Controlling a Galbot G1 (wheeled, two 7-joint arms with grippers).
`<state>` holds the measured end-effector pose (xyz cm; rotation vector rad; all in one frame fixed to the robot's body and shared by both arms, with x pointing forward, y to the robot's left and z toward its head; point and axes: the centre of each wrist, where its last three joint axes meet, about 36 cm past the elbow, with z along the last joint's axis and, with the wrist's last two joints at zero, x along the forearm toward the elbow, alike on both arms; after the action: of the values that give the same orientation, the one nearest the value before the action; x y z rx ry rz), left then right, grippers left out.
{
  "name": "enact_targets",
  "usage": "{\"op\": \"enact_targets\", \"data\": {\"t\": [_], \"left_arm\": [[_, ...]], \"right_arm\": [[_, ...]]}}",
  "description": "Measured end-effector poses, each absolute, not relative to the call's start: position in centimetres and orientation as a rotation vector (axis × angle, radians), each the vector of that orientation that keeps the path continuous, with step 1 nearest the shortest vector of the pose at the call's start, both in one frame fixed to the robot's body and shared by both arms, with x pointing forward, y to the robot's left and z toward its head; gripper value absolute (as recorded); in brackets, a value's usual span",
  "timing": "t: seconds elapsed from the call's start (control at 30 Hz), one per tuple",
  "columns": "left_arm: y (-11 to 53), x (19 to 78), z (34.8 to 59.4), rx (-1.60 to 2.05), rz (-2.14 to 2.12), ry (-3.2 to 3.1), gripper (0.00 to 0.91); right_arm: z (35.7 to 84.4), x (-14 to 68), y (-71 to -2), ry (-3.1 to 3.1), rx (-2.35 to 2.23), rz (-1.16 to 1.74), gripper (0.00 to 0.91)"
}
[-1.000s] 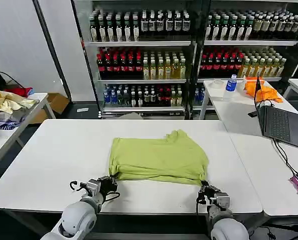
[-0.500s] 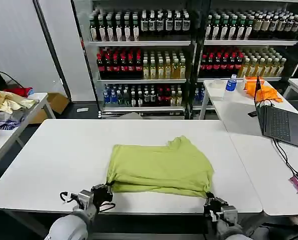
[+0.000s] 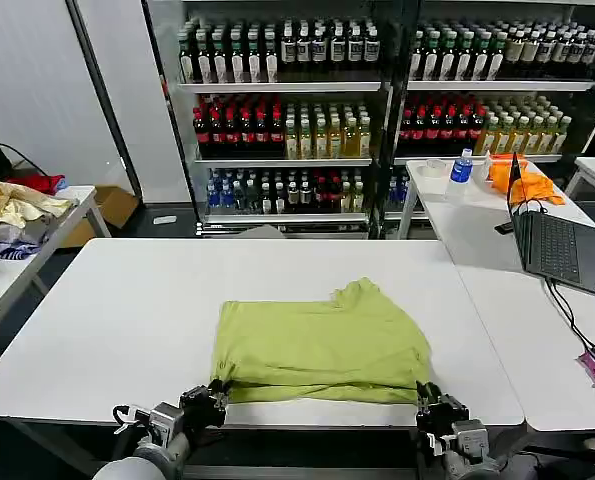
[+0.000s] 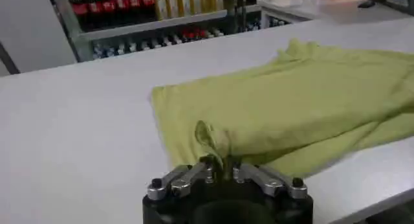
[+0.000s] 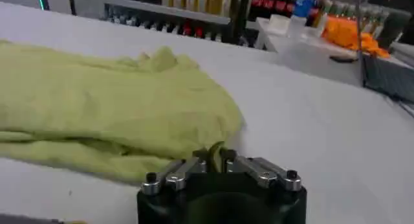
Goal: Fold and organize the clothes.
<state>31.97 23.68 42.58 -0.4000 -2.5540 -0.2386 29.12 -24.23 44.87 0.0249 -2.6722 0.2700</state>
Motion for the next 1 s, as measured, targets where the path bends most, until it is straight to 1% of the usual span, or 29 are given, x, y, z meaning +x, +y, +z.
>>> {"op": "enact_targets", "data": {"t": [0.27,0.43,0.63,1.0], "left_arm": [[24.4,32.8,43.8,-0.384,-0.256,-2.591,0.907],[24.7,33.8,44.2,-0.366,-0.257,-2.615,0.907],[24.7,36.2,44.1,-0.336,-0.216,-2.63,0.907],[24.4,43.7,43.5,-0.291,-0.167,-2.655,0.907]], "right_arm": [[46.5,30.0,-24.5,-2.742,0.021,0.266,0.907],[46.7,31.8,-24.4,-2.769,0.012,0.236,0.907],[46.1,36.1,-24.0,-2.785,-0.001,0.163,0.907],[44.6,46.3,-23.5,-2.761,-0.017,0.06,0.907]]}}
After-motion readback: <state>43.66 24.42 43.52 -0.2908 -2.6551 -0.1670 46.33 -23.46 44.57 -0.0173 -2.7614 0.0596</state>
